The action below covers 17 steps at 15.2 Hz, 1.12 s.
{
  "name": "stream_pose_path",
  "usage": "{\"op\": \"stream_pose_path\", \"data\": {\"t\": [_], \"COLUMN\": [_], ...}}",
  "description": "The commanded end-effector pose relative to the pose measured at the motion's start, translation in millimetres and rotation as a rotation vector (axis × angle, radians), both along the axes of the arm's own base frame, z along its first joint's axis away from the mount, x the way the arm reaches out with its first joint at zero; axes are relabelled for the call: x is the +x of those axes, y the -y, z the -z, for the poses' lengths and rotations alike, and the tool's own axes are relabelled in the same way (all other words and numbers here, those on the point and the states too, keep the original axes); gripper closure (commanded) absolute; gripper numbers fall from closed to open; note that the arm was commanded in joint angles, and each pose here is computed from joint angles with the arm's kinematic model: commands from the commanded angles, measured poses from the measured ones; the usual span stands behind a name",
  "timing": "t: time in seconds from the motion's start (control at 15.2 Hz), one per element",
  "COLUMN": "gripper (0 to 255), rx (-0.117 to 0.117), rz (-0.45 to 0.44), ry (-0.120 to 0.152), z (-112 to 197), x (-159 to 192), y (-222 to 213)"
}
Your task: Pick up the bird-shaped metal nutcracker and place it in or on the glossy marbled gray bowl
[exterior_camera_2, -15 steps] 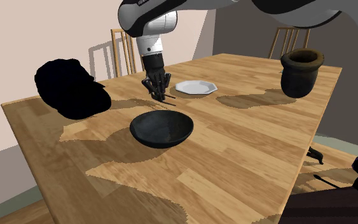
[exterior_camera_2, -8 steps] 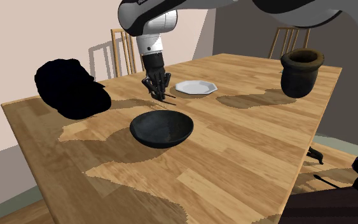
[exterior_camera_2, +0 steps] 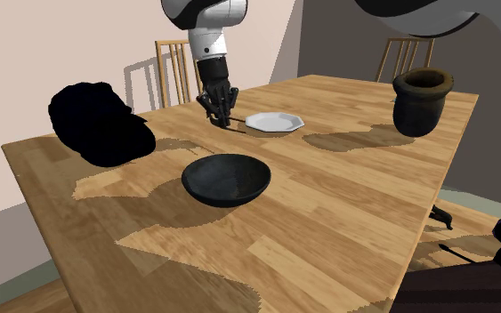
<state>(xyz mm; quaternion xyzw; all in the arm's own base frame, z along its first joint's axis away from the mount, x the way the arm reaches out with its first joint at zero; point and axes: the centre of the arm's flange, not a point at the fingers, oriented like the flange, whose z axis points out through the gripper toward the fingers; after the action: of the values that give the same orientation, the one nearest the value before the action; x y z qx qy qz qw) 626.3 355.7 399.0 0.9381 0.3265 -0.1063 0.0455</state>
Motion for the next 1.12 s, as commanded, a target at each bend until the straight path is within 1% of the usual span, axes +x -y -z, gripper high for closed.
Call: {"op": "stream_pose_path", "data": {"t": [0.0,0.86,0.92,1.06], "gripper": [255,255,255,255], "rx": [0.000,0.000,0.000,0.000], "rz": [0.000,0.000,0.000,0.000], "ry": [0.000,0.000,0.000,0.000], "z": [-10,-79,-79,-79], "x": [0,0,0,-26], "y": [1,1,1,0]}}
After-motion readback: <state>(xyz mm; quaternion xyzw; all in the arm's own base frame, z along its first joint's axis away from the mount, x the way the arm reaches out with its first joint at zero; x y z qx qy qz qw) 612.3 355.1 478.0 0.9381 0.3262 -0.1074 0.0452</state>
